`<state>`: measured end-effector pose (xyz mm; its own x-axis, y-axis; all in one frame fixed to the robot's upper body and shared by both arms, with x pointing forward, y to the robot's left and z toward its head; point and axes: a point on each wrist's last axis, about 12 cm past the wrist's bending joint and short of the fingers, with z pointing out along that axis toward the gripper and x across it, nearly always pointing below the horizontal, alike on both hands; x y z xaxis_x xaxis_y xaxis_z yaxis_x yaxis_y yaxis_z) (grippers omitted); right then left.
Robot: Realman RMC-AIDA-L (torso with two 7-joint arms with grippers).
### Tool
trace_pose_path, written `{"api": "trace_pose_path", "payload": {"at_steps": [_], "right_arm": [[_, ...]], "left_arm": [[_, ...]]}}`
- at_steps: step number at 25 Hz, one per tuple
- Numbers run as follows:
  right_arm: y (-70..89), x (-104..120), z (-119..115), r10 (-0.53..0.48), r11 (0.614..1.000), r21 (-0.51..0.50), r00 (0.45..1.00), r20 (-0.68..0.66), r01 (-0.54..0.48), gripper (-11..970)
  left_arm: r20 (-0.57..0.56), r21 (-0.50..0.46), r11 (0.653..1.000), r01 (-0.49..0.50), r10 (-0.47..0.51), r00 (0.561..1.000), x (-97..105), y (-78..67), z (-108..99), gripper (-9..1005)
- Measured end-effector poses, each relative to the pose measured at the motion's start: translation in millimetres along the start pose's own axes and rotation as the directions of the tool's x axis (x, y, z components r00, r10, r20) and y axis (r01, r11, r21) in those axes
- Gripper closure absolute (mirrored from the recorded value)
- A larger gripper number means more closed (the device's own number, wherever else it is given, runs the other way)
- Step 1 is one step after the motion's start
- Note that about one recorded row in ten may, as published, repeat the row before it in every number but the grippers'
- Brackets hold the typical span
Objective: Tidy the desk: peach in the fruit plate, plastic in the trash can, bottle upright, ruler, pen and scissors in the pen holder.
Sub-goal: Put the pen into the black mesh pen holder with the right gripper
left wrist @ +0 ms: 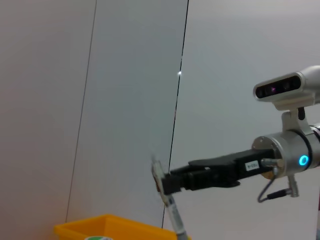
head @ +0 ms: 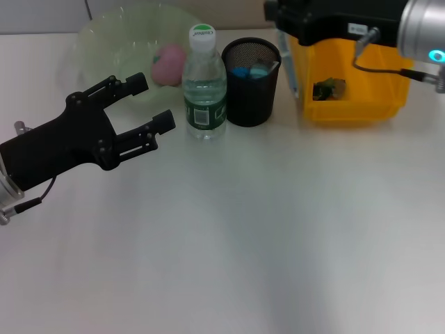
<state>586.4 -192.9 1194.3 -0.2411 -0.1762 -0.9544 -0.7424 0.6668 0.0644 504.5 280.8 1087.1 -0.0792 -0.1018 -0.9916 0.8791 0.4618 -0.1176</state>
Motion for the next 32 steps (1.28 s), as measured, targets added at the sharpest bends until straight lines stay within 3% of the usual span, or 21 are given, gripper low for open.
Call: {"api": "trace_pose_path", "payload": {"at_steps": [8, 15, 32], "right_arm": [[-3.6, 2, 25, -0.049, 0.998, 0.050, 0.998, 0.038, 0.047, 775], [2.9, -4, 45, -0.124, 0.986, 0.115, 0.991, 0.058, 0.117, 773], [10.5, -20, 47, -0.136, 0.986, 0.113, 0.984, 0.119, 0.122, 774]], "left_arm": [[0.001, -0.001, 1.000, 0.007, -0.007, 1.000, 0, -0.3, 0, 191], [0.008, -0.011, 1.000, 0.008, -0.008, 1.000, 0, 0.9, 0, 191], [0.008, -0.044, 0.999, 0.016, -0.016, 1.000, -2, 6.4, 0, 191]]}}
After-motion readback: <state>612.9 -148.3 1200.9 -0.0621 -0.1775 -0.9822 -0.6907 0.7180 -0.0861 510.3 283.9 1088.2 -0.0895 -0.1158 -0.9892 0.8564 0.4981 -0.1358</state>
